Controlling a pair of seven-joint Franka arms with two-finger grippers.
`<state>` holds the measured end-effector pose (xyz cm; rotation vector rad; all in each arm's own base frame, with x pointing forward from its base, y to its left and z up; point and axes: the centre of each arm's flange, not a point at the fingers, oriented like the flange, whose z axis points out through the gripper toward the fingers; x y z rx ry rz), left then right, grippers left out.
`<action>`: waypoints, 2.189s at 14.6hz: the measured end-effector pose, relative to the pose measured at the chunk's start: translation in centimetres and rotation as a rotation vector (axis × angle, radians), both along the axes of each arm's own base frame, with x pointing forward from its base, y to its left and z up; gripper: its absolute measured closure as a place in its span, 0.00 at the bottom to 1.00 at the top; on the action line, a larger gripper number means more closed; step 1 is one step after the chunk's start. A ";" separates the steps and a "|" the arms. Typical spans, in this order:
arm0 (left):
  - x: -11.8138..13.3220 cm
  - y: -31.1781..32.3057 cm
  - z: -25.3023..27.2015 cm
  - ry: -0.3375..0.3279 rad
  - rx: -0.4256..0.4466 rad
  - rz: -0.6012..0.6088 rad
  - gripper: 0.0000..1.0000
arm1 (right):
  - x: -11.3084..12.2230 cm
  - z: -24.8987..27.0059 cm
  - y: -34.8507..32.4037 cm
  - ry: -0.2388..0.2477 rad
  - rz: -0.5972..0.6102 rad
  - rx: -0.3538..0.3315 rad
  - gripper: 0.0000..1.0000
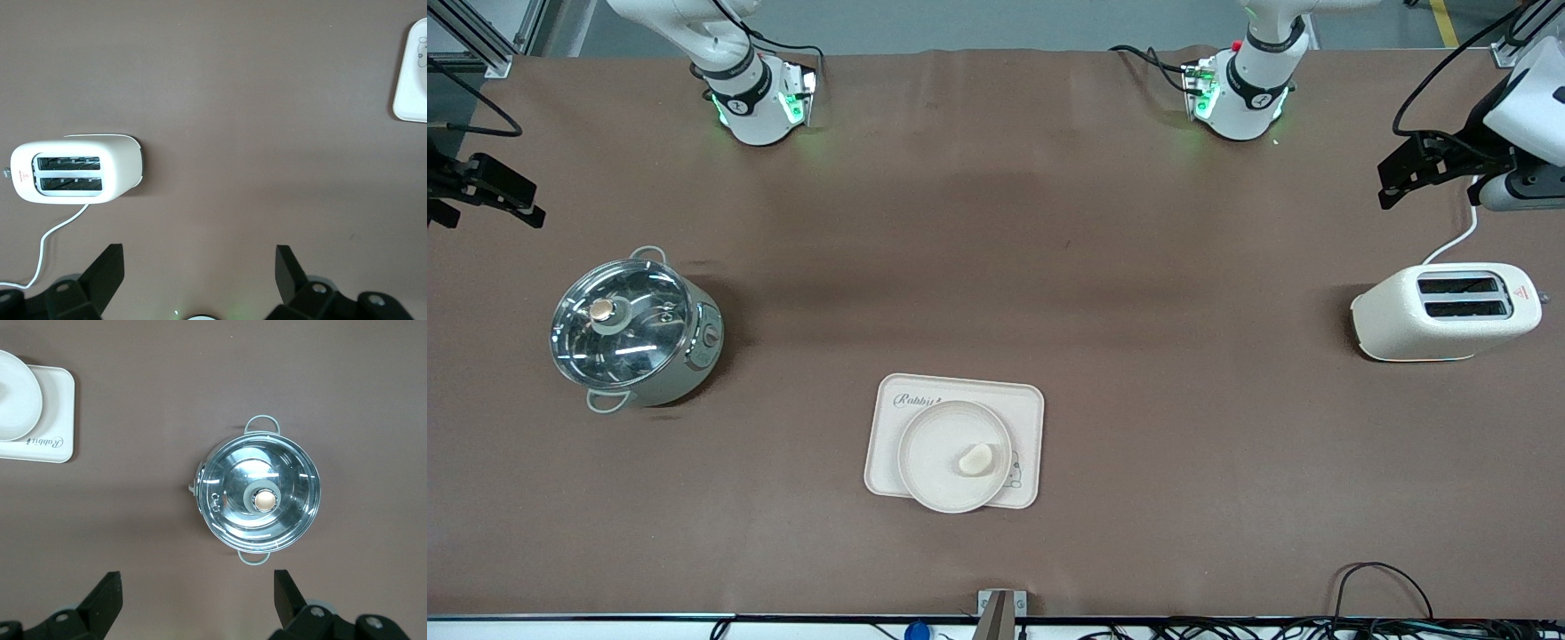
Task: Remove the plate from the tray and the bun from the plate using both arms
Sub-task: 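Reach the right gripper toward the white plate on the tray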
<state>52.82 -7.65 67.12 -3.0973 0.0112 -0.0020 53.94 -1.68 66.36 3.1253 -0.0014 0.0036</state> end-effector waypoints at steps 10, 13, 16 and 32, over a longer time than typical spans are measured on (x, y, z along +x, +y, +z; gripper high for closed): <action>0.2 0.3 0.3 -0.006 -0.006 0.007 0.00 | 0.1 -1.0 1.1 0.018 0.020 0.003 0.00; 0.9 0.1 -0.8 0.007 -0.007 0.005 0.00 | 0.9 -3.4 2.0 0.020 0.029 0.029 0.00; 1.5 -0.2 -1.0 -0.012 -0.013 0.000 0.00 | 2.4 -6.7 3.4 0.023 0.014 0.101 0.00; 2.8 -2.6 -3.1 0.008 -0.020 -0.042 0.00 | 14.7 -35.6 21.5 -0.023 -0.138 0.392 0.00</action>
